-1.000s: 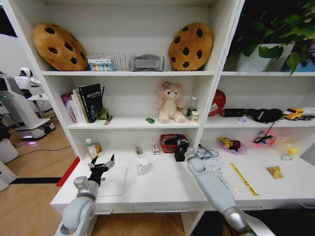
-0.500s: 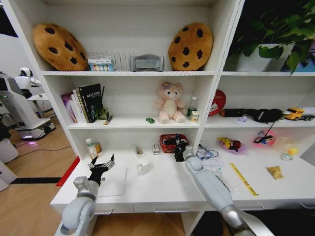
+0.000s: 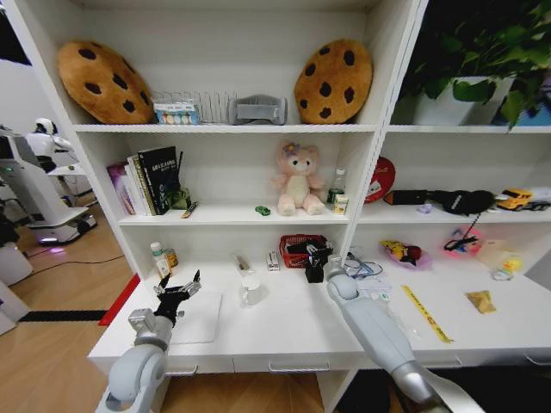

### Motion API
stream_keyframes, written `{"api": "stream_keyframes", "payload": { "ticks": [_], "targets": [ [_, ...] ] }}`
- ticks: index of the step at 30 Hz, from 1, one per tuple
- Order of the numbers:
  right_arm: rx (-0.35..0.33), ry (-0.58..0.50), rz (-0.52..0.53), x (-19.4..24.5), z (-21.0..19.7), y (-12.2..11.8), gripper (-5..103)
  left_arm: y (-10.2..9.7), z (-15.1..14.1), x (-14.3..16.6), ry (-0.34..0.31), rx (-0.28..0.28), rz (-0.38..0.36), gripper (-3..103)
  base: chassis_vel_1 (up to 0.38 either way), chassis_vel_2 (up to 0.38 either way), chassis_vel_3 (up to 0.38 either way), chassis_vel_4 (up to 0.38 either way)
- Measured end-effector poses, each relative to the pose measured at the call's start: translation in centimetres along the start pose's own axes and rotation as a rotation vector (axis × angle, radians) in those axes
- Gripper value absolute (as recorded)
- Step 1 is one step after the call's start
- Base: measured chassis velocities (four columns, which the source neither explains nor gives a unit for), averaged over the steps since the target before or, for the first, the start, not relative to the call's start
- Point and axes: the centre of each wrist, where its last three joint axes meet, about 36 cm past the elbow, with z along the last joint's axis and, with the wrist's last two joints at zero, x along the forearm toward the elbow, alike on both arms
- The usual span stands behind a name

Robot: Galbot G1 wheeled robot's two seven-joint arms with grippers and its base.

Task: Organize the objects on the table.

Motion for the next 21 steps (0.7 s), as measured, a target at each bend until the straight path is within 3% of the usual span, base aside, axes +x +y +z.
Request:
{"api": "stream_keyframes", "payload": {
  "ticks": [5,11,21],
  "targets": [
    [0.031,0.038,0.007,3.5,0.0,2.1,99,0.0,0.0,0.0,0.000,0.000,0.000,100,0.000,0.000,0.000,0.000],
    [0.029,0.058,0.022,7.5,-1.4,4.2,100,0.0,0.0,0.0,0.000,0.000,0.000,100,0.000,0.000,0.000,0.000],
    [0.005,0.093,0.059,14.8,-6.0,3.4,100,0.0,0.0,0.0,0.000,0.000,0.000,100,0.000,0.000,0.000,0.000]
  ]
}}
